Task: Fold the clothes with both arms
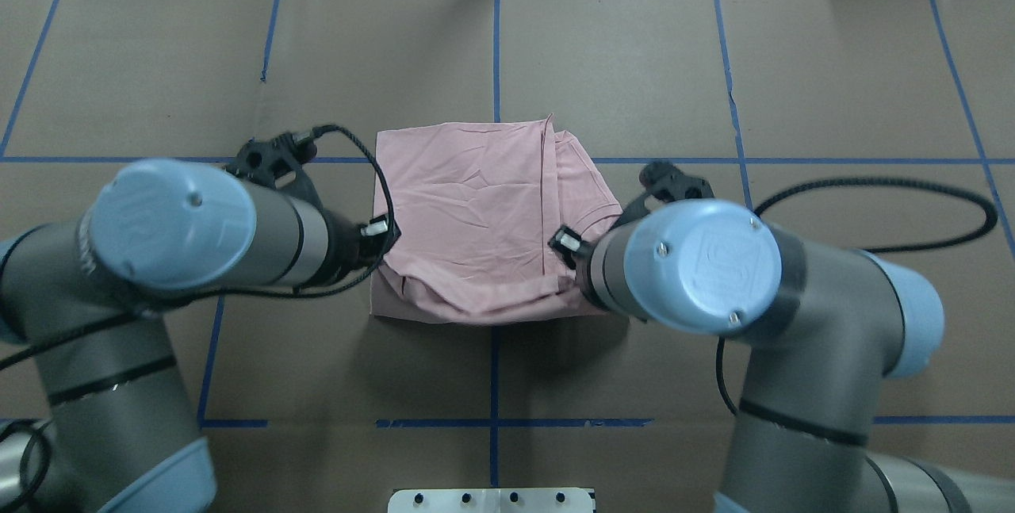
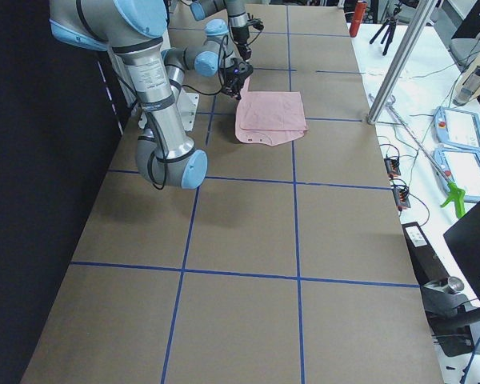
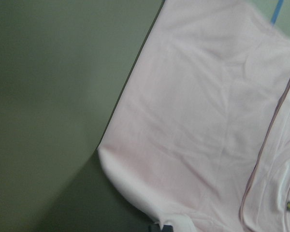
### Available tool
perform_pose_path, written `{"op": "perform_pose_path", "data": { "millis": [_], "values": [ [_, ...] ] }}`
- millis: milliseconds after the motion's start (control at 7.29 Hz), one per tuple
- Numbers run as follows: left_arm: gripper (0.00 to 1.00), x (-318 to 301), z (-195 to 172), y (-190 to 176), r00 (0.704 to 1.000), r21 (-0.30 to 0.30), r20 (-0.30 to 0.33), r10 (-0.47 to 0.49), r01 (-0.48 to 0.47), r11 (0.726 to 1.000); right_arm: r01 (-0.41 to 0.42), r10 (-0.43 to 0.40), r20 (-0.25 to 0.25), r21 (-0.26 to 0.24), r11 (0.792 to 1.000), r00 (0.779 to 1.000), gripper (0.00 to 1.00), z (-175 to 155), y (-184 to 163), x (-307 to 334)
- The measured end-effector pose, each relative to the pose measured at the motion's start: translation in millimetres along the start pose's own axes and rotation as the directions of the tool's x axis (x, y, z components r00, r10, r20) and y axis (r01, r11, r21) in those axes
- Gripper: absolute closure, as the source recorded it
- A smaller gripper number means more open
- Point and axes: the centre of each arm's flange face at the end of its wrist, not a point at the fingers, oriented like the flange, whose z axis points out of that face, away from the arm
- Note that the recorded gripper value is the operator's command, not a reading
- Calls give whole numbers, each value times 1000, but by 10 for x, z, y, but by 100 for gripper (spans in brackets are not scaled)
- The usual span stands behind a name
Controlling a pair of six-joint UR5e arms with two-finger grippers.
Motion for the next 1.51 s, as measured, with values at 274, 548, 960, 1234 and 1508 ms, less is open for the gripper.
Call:
{"op": "perform_pose_path", "data": {
  "millis": [274,548,960,1234,1508],
  "values": [
    [100,111,364,-495,999,67,15,49,-50,997,-30,29,30,20,999,999,100,460,-621,-400],
    [100,255,740,-768,998,132,18,58,-60,989,-53,52,20,22,998,998,100,882,-976,-751],
    [100,369,997,-920,995,181,40,90,-96,979,-64,65,-8,31,997,998,100,1141,-1100,-979],
    [97,336,1151,-1074,995,204,34,95,-100,974,-68,68,5,32,997,998,100,1275,-1189,-1018],
    [52,250,1690,-1370,993,253,20,114,-115,961,-48,48,-4,44,998,999,1,1638,-1372,-1013]
  ]
}}
